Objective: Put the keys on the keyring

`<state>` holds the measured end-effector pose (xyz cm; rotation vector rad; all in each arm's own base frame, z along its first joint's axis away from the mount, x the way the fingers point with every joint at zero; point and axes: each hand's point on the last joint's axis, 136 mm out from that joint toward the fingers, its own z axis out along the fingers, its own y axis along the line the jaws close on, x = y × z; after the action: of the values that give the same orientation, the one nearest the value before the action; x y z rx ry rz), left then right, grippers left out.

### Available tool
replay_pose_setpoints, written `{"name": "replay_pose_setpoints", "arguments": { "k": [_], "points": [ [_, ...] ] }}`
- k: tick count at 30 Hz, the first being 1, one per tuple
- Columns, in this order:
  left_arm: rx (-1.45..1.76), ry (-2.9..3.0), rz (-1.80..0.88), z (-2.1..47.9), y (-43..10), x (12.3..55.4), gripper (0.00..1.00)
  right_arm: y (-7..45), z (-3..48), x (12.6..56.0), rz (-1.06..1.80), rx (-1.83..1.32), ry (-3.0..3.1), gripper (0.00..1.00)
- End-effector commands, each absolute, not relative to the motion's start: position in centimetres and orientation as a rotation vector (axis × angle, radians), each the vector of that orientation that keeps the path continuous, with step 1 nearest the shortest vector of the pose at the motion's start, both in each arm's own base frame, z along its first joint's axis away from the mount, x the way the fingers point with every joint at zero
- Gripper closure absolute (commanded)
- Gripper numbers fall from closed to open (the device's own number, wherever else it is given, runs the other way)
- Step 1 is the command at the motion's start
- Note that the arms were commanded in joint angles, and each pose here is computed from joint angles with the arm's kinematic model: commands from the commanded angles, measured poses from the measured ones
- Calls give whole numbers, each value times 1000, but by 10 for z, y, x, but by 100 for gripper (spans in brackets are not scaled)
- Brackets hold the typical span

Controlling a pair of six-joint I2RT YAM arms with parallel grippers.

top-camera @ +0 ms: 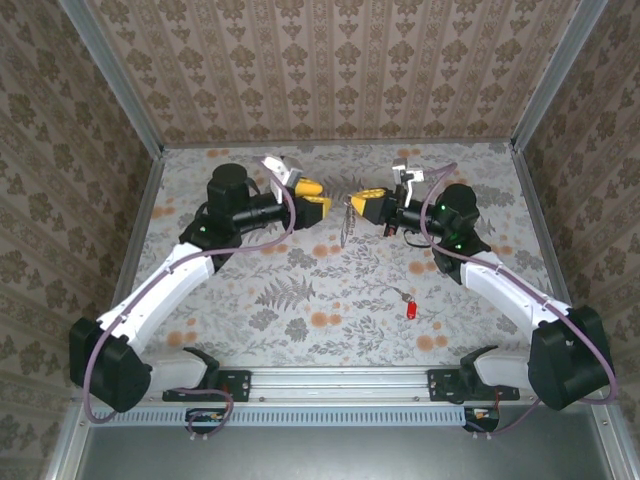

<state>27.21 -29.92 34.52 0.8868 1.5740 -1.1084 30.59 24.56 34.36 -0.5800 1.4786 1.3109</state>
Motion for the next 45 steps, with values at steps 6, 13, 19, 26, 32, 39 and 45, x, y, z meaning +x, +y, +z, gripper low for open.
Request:
{"name": "replay_pose_setpoints", "arguments": {
  "k": [6, 13, 19, 26, 32, 39, 45],
  "points": [
    [745, 1453, -1251, 372, -302, 279, 52, 241, 393, 304, 1352, -535, 1265, 100],
    [752, 1363, -1373, 383, -309, 270, 57, 248, 393, 304, 1371, -533, 1260, 100],
    [781, 1347, -1408, 384, -315, 265, 58, 251, 391, 306, 1380, -534, 1266, 100],
    [824, 1347, -1440, 381, -326, 259, 59, 253, 390, 306, 1381, -534, 1270, 100],
    [847, 1347, -1450, 380, -332, 256, 63, 253, 389, 306, 1375, -535, 1276, 100],
    [828, 1347, -1432, 381, -331, 258, 63, 253, 384, 306, 1370, -534, 1290, 100],
    [803, 1355, -1409, 381, -329, 262, 60, 252, 382, 306, 1363, -537, 1300, 100]
  ]
}}
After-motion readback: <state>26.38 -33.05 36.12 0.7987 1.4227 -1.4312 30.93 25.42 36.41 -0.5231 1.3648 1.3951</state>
